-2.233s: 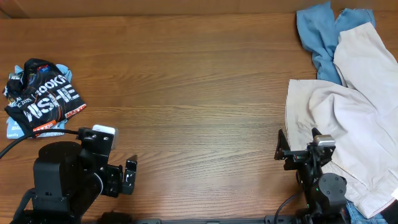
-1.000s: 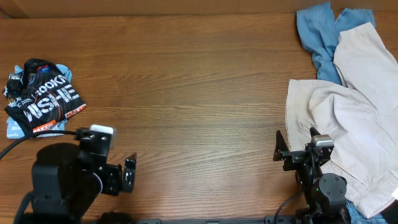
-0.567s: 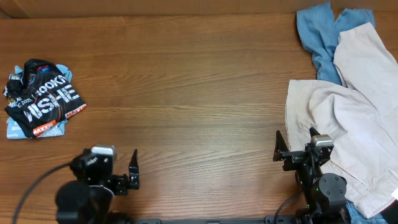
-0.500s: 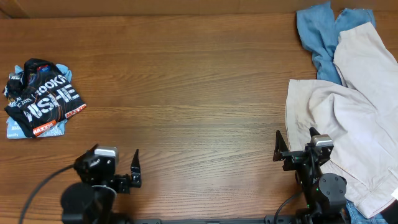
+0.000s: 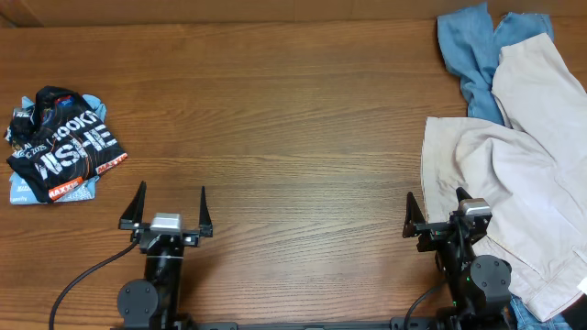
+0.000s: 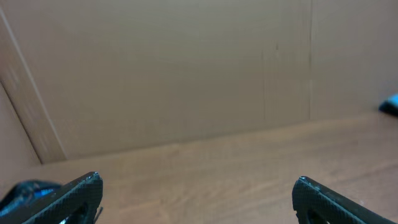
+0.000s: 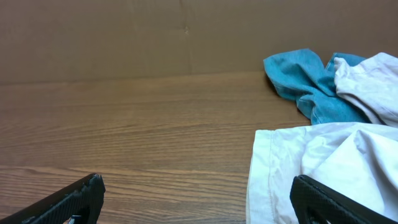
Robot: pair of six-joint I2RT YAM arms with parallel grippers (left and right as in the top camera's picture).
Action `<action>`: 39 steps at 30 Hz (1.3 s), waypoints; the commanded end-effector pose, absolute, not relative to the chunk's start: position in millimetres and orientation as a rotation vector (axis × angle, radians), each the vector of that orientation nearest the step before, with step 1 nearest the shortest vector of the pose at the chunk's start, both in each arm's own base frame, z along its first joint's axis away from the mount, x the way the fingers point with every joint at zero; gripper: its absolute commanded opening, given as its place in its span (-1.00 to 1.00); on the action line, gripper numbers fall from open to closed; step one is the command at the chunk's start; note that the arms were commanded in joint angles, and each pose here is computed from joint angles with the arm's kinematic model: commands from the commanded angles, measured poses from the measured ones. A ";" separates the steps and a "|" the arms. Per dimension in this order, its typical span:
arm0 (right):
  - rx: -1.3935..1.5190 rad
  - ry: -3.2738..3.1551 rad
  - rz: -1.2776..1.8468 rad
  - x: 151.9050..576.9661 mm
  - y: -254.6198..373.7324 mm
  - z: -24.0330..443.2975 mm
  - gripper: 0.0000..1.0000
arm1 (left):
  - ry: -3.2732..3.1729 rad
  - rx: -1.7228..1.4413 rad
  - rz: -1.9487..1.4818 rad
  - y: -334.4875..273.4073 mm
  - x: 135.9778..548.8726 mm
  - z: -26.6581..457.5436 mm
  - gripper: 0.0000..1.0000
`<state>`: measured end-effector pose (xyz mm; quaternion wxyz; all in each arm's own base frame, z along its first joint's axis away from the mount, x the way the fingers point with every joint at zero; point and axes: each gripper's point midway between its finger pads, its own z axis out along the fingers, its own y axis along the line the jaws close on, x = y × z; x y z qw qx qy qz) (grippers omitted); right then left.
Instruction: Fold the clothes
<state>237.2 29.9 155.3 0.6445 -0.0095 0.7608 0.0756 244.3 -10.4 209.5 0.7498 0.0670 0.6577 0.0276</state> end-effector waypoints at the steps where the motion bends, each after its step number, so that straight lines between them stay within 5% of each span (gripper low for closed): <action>1: -0.017 1.714 0.165 237.1 28.0 159.8 1.00 | 1.457 0.176 0.097 -9.2 245.1 200.3 1.00; 7: -0.017 1.714 0.165 237.1 28.0 159.8 1.00 | 1.636 0.181 0.086 -8.1 246.0 156.5 1.00; 39: -0.017 1.714 0.165 237.1 28.0 159.8 1.00 | 1.642 0.181 0.087 -7.9 246.4 155.2 1.00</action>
